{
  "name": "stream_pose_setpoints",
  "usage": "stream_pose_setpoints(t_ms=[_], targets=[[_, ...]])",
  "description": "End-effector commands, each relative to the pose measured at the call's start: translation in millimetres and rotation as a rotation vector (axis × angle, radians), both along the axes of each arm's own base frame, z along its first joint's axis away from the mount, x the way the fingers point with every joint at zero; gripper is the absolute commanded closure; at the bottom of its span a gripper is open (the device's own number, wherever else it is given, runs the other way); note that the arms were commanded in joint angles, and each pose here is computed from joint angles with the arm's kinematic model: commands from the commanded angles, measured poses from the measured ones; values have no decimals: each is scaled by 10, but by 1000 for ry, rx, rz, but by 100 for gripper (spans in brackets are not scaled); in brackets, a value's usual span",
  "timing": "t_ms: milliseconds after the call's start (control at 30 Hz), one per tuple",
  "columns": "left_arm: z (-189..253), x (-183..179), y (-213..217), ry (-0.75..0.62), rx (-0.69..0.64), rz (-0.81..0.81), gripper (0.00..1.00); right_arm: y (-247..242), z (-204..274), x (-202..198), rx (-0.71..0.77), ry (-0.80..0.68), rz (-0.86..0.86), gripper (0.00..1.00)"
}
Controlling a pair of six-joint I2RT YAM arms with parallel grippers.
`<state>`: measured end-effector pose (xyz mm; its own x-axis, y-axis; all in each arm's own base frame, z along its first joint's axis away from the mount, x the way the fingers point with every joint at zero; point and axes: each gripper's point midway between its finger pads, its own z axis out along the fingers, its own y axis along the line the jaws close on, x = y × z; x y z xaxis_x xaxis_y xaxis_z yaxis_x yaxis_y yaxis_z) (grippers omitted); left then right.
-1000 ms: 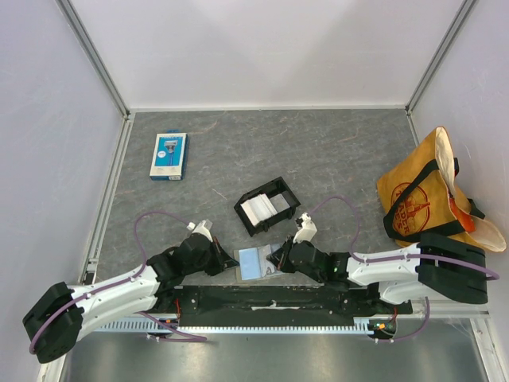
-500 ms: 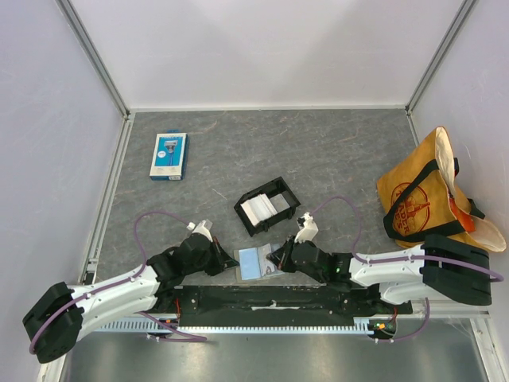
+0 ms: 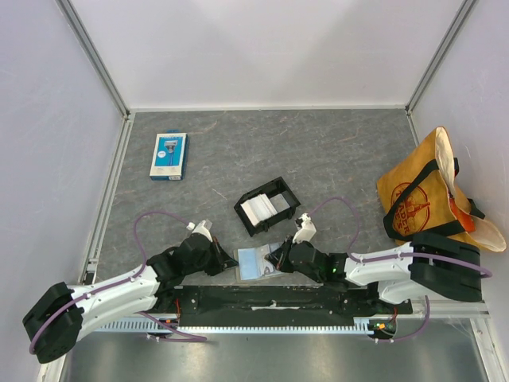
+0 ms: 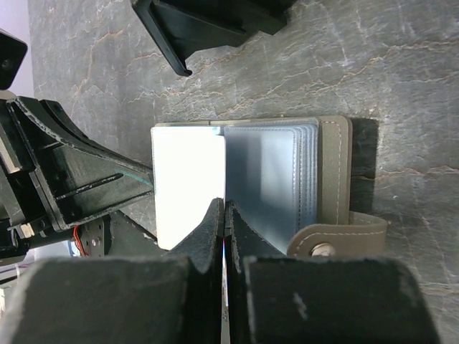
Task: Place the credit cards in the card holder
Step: Insert the credit card into the card holder.
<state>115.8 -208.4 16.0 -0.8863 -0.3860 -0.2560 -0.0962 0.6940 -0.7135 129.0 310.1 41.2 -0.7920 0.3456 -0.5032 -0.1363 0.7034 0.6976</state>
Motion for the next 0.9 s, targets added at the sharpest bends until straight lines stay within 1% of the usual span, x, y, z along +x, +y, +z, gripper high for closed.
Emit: stream_pose_setpoints(t_ms=[0, 200, 400, 633, 867], targets=[[39, 78, 7, -5, -3, 48, 98, 60, -36, -51, 10, 27, 23, 100], [23, 75, 14, 0, 1, 51, 98, 68, -28, -83, 31, 50, 25, 100], [47, 87, -1, -6, -8, 52, 98, 53, -127, -74, 6, 55, 17, 100], [38, 74, 0, -3, -6, 45, 98, 127, -166, 22, 4, 41, 17, 100], [27, 71, 12, -2, -5, 48, 98, 69, -186, 76, -1, 32, -7, 100]])
